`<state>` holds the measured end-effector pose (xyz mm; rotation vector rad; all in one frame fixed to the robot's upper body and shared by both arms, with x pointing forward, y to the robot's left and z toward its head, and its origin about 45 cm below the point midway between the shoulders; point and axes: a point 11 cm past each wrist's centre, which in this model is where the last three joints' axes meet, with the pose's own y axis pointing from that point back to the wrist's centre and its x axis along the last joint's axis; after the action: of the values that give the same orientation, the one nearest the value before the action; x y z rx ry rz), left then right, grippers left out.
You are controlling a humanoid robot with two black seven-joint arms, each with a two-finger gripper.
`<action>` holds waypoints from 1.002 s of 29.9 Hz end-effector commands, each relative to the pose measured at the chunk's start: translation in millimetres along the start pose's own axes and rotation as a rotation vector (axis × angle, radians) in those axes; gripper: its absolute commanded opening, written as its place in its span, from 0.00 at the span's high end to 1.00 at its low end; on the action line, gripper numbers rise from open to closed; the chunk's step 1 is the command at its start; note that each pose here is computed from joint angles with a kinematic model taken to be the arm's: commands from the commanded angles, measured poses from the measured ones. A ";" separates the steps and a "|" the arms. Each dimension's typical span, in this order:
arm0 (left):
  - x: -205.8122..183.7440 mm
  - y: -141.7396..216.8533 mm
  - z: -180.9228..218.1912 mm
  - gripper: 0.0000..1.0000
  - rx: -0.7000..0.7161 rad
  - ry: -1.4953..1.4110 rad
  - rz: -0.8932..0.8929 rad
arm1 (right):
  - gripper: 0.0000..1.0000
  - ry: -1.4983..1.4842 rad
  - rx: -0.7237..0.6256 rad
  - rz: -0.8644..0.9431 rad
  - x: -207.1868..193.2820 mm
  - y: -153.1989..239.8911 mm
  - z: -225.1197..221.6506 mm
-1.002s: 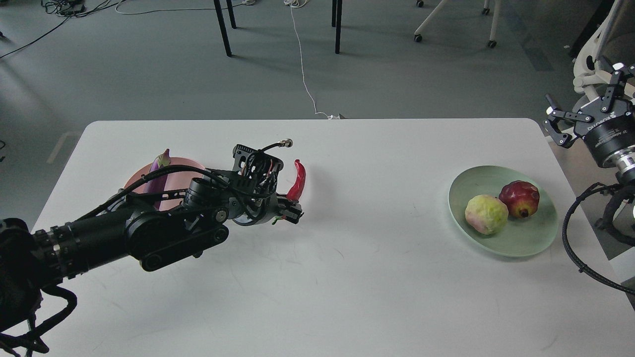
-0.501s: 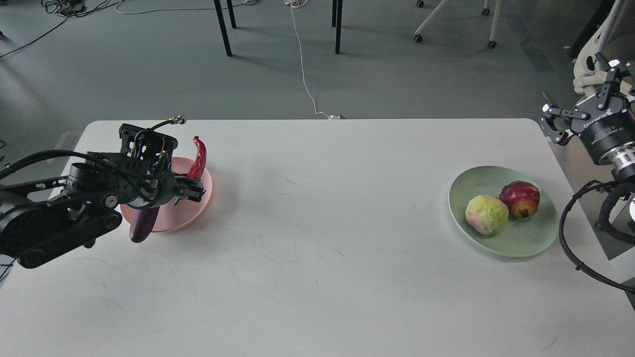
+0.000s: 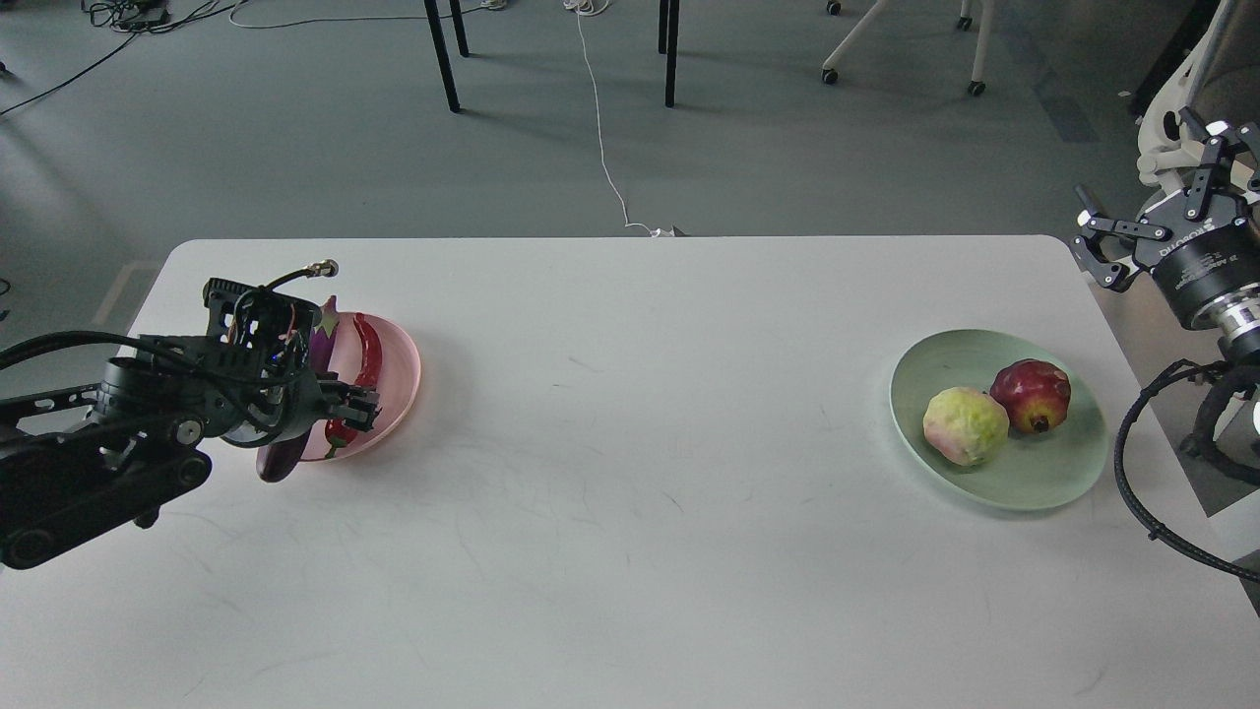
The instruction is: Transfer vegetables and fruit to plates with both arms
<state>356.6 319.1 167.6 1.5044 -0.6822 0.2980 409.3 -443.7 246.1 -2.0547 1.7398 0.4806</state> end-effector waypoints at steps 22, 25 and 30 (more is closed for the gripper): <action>174.1 26.0 52.2 0.02 -0.898 1.254 0.589 | 0.01 -0.010 0.076 -0.051 -22.4 -26.4 -22.0; 174.1 24.6 29.6 0.02 -1.011 1.410 0.699 | 0.01 -0.033 0.087 -0.061 -29.3 -33.5 -18.3; 172.9 21.9 14.4 0.02 -1.130 1.626 0.698 | 0.01 -0.132 0.138 -0.103 -52.4 -47.7 -10.7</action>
<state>474.3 260.9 285.1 -0.2348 0.0053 1.2070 443.8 -408.4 283.6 -1.9968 1.5846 0.4260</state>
